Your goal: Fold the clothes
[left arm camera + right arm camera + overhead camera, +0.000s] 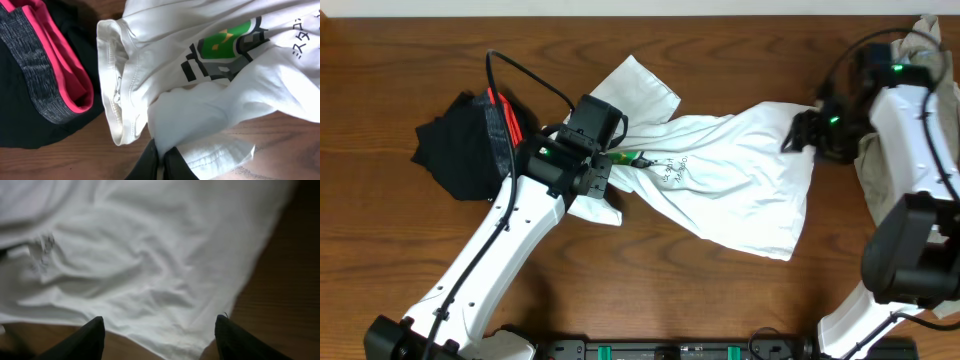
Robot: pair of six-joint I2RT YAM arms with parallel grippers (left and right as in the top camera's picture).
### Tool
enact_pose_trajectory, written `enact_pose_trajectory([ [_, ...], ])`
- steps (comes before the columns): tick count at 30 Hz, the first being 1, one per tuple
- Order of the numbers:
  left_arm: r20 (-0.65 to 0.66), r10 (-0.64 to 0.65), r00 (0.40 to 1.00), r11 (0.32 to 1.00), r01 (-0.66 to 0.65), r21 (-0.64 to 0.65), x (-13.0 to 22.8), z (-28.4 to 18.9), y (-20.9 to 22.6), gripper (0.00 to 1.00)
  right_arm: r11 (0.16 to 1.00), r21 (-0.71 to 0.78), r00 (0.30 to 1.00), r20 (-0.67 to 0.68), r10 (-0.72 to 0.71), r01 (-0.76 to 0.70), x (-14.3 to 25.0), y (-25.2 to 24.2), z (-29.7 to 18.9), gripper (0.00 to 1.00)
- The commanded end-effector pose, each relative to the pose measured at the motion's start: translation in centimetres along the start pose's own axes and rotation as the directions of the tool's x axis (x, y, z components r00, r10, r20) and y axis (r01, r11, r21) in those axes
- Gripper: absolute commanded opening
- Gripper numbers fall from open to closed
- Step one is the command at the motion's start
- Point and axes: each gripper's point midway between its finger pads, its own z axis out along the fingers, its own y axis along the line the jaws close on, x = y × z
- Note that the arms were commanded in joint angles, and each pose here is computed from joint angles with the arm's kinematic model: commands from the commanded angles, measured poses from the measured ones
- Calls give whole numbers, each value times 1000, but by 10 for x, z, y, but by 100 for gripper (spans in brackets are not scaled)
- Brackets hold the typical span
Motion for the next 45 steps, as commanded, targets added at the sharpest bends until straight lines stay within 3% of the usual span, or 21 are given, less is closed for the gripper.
enact_pose_trajectory([
  [1, 27, -24, 999, 999, 25, -20, -5, -7, 6, 6, 993, -25, 991, -70, -114, 112, 22, 25, 25, 68],
  [11, 288, -36, 957, 997, 54, -57, -65, -93, 35, 6, 978, -32, 967, -145, -208, 205, 54, 46, 68, 67],
  [16, 354, -24, 935, 989, 73, -125, -81, -110, 50, 6, 970, -74, 955, -172, -243, 233, 64, 59, 70, 66],
  [28, 357, -21, 934, 987, 76, -140, -81, -110, 53, 6, 924, -83, 907, -176, -383, 374, 85, 94, 100, 64],
  [35, 350, -18, 937, 987, 72, -142, -80, -110, 53, 6, 937, 134, 939, -170, -300, 324, 97, 73, 134, 61],
  [37, 350, -19, 937, 987, 73, -142, -80, -110, 53, 6, 938, 160, 946, -150, -286, 309, 98, 71, 141, 48],
  [40, 347, -17, 938, 987, 71, -143, -79, -109, 53, 6, 947, 188, 962, -126, -241, 262, 96, 68, 144, 7],
  [41, 343, -16, 939, 987, 69, -144, -78, -109, 53, 7, 948, 188, 964, -123, -236, 256, 94, 67, 142, 1],
  [45, 325, 0, 946, 987, 52, -152, -74, -108, 53, 6, 960, 182, 976, -82, -201, 213, 79, 65, 120, 1],
])
